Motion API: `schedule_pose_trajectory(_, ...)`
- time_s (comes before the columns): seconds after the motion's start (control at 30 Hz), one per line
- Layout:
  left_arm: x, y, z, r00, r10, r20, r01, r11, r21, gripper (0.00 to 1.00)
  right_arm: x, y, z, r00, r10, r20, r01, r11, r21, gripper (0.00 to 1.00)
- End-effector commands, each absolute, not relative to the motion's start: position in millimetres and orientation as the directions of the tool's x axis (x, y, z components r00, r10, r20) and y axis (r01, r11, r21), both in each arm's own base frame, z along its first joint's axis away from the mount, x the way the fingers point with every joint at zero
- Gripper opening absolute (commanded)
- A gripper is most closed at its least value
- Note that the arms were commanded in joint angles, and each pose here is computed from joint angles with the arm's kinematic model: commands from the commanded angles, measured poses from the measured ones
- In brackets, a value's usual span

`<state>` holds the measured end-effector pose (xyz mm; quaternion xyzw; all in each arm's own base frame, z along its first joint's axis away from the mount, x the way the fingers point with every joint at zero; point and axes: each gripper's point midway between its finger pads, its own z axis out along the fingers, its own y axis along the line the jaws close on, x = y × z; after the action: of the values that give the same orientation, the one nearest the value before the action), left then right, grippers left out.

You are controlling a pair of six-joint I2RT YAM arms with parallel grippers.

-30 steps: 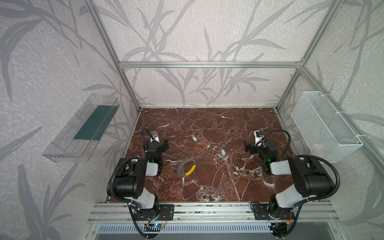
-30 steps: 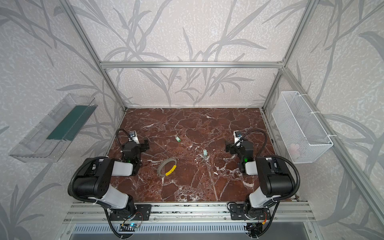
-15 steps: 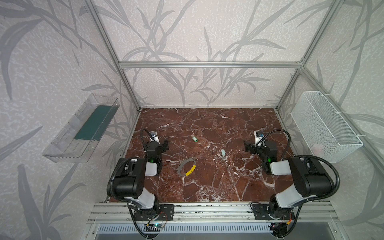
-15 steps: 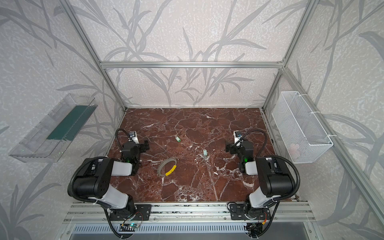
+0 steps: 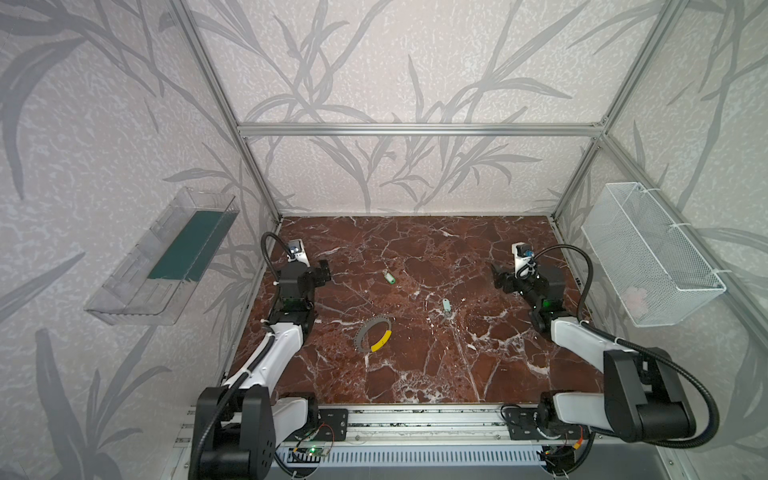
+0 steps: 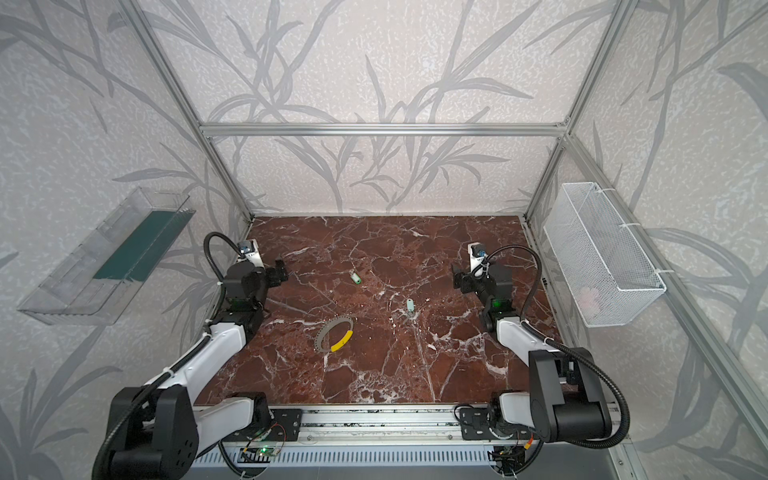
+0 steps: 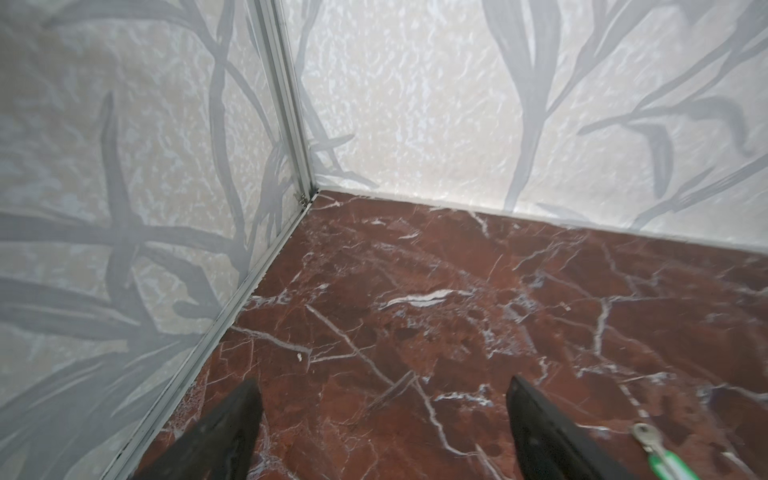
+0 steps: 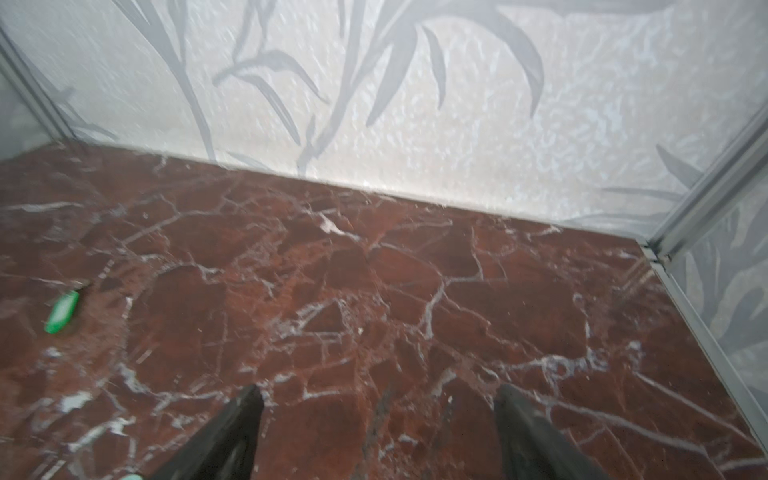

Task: Put the keys on the keyring
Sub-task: 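Move both grippers forward toward the metal keyring on the table, then grasp the metal keyring disc with the right gripper and lift it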

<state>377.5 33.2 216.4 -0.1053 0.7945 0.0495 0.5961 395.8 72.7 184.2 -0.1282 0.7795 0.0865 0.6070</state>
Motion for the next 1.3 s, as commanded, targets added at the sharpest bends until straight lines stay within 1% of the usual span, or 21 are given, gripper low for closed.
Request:
schedule_pose_trajectory(0.0, 342.4, -2.8, 168.0, -0.549, -0.160, -0.820, -0.161, 0.983, -0.084, 0.82, 379.9, 117.7, 187.1, -0.327, -0.156, -0.932, -0.432, 0.902, 0.000, 0.80)
schedule_pose_trajectory(0.07, 333.5, -21.8, 164.1, -0.611, -0.133, -0.780, -0.123, 0.990, -0.073, 0.76, 371.0, 148.3, 184.5, -0.347, -0.213, -0.913, -0.502, 0.865, -0.011, 0.77)
schedule_pose_trajectory(0.17, 320.9, -49.9, 155.8, -0.691, -0.124, -0.712, -0.076, 0.992, -0.099, 0.67, 353.0, 188.6, 171.7, -0.384, -0.276, -0.881, -0.586, 0.811, 0.002, 0.68)
schedule_pose_trajectory(0.27, 306.9, -74.8, 142.8, -0.757, -0.102, -0.645, -0.026, 0.992, -0.127, 0.59, 334.5, 219.5, 153.2, -0.458, -0.262, -0.849, -0.626, 0.773, 0.100, 0.61)
schedule_pose_trajectory(0.37, 295.3, -92.2, 127.3, -0.794, -0.061, -0.605, 0.016, 0.993, -0.121, 0.58, 312.9, 249.8, 133.6, -0.525, -0.279, -0.804, -0.659, 0.731, 0.176, 0.58)
schedule_pose_trajectory(0.47, 295.1, -98.6, 117.7, -0.806, -0.066, -0.588, 0.013, 0.992, -0.129, 0.56, 292.7, 282.4, 115.8, -0.574, -0.287, -0.767, -0.687, 0.678, 0.261, 0.54)
schedule_pose_trajectory(0.67, 303.6, -108.2, 115.5, -0.816, -0.053, -0.575, 0.038, 0.989, -0.146, 0.51, 276.1, 335.2, 79.9, -0.691, -0.266, -0.672, -0.663, 0.604, 0.442, 0.48)
schedule_pose_trajectory(0.8, 309.4, -110.1, 120.4, -0.807, -0.038, -0.590, 0.056, 0.988, -0.141, 0.50, 270.8, 364.4, 60.9, -0.713, -0.276, -0.645, -0.662, 0.570, 0.487, 0.46)
schedule_pose_trajectory(0.9, 313.6, -109.3, 124.4, -0.798, -0.029, -0.601, 0.062, 0.990, -0.130, 0.50, 275.5, 375.3, 47.0, -0.745, -0.262, -0.613, -0.630, 0.577, 0.519, 0.43)
schedule_pose_trajectory(1.27, 324.4, -109.5, 133.6, -0.783, 0.009, -0.622, 0.096, 0.990, -0.107, 0.50, 283.8, 390.7, 20.6, -0.776, -0.258, -0.576, -0.600, 0.582, 0.548, 0.40)
